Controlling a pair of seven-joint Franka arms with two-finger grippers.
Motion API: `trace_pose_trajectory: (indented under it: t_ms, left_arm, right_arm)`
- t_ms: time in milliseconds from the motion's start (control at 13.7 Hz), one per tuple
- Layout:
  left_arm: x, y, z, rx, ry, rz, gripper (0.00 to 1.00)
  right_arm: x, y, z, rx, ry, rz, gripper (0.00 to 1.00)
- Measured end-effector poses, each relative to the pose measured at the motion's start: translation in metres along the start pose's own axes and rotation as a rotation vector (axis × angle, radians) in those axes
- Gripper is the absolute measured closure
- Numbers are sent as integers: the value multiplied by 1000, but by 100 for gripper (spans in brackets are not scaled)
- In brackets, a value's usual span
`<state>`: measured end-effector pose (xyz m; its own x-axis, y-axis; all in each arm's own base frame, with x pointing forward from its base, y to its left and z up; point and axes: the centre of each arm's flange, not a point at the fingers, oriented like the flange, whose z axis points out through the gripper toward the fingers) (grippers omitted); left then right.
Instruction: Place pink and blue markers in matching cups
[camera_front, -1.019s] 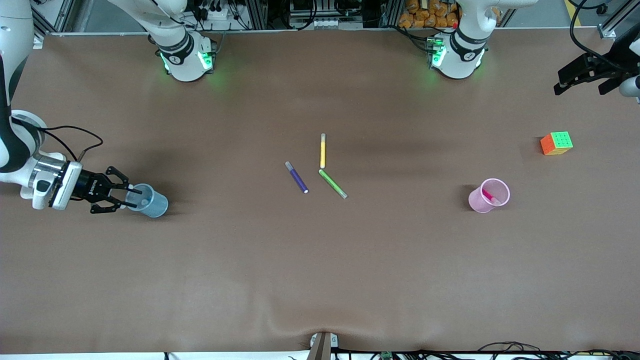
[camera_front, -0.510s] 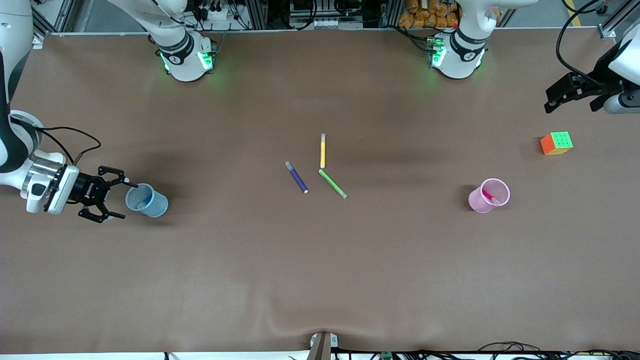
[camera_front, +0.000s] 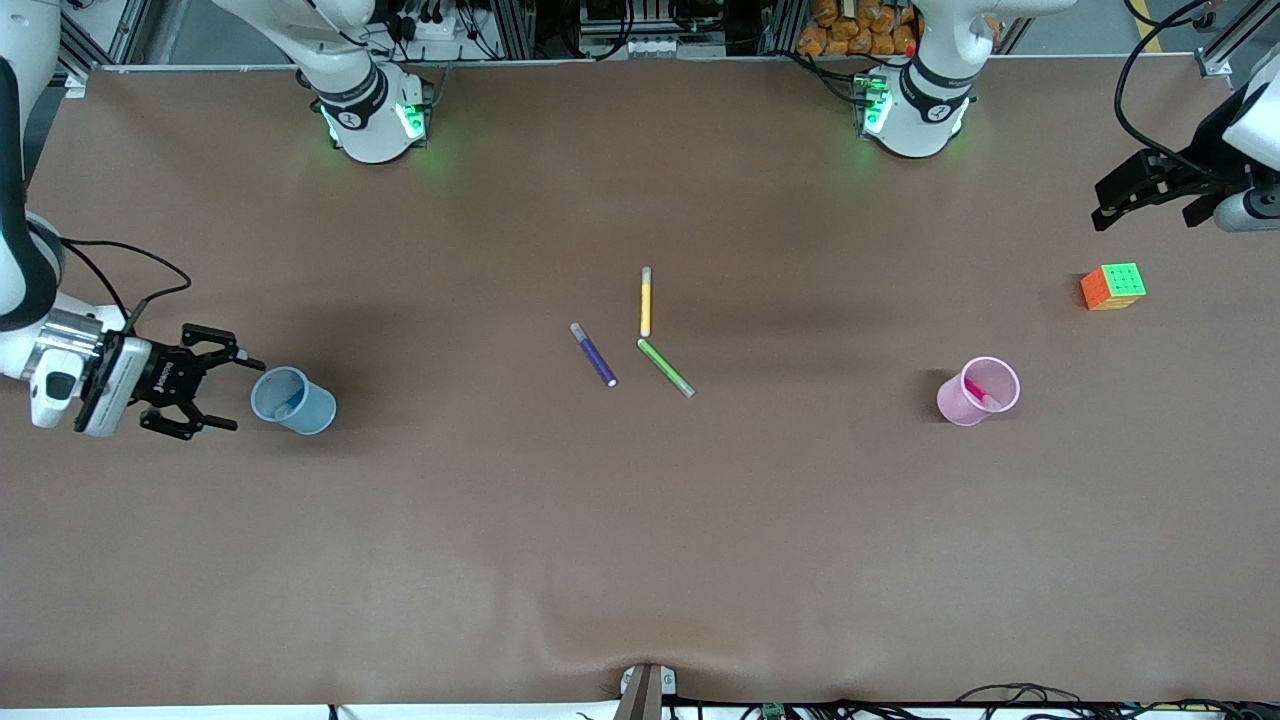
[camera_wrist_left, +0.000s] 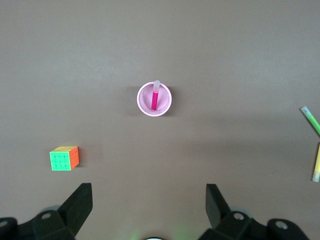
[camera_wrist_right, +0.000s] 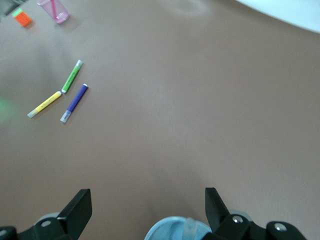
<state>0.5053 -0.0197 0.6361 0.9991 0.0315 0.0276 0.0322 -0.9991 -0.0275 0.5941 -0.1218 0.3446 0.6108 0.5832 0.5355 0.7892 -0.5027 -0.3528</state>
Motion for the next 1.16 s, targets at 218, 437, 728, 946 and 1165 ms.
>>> trace_pose_trajectory:
  t_ms: [218,437,728,946,1165]
  left_arm:
    - [3,-7,4,0,-8,-15,0]
    - [4,-27,3,-3,-7,-53,0]
    - [3,-31,2,-4,-11,-60,0]
    - [2,-27,2,-13,-12,-55,0]
    - [2,-24,-1,-18,-9,-51,0]
  right_arm:
    - [25,-21,-16,-43,-111,102,0]
    - [52,-44,-22,-87,-185,197,0]
    - [72,-71,-27,-156,-310,408,0]
    - [85,-94,-35,-209,-356,608,0]
    - [92,-102,-57,-313,-408,750,0]
